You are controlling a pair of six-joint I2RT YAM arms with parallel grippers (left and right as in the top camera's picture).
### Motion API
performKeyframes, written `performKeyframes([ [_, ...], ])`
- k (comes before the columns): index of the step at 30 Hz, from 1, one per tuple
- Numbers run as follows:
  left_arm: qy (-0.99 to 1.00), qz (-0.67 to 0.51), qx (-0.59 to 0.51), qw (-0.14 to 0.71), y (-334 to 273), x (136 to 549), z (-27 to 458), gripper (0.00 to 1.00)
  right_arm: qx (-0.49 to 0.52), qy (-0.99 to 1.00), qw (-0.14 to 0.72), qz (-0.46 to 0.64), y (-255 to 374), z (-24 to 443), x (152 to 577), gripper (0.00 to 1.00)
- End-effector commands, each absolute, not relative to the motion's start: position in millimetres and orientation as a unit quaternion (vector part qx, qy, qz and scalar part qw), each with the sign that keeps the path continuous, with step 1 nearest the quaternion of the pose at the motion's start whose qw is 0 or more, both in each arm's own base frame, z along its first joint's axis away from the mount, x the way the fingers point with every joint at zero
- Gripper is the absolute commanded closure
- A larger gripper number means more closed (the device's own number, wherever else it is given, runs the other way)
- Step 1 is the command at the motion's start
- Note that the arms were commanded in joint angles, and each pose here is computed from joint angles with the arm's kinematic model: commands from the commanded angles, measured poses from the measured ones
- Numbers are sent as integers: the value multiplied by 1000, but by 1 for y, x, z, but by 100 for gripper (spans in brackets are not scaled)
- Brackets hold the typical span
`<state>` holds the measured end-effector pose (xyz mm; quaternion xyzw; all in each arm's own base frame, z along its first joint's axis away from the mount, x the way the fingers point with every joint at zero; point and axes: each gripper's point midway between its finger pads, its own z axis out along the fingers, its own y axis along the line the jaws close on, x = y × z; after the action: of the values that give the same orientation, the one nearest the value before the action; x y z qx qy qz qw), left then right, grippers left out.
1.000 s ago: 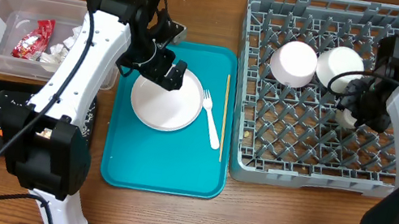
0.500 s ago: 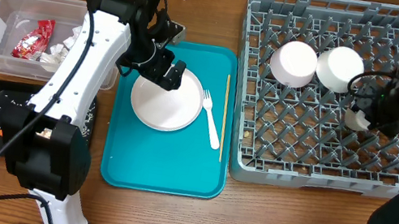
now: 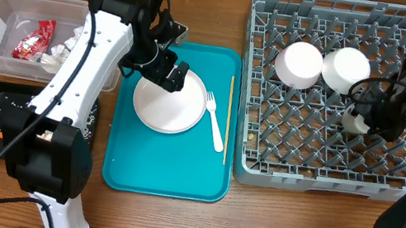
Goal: Sort waste into correct bins and load items into the dishwasher
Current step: 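Lower the cup upside down into the rack's right area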
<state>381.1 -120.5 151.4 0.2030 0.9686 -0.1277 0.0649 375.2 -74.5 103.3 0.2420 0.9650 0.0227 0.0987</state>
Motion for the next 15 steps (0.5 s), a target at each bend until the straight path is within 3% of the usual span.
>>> performKeyframes([
  [1,967,-127,202,86,-123,383,167,0,239,965,105,24,-74,101,378,72],
  [2,967,-127,202,86,-123,383,167,0,239,965,106,24,-74,102,378,72],
  [4,967,-127,202,86,-123,383,167,0,239,965,106,24,-74,102,378,54],
  [6,967,-127,202,86,-123,383,167,0,239,965,106,24,-74,102,378,48],
  [15,967,-127,202,86,-123,383,167,0,239,965,106,24,-74,102,378,44],
])
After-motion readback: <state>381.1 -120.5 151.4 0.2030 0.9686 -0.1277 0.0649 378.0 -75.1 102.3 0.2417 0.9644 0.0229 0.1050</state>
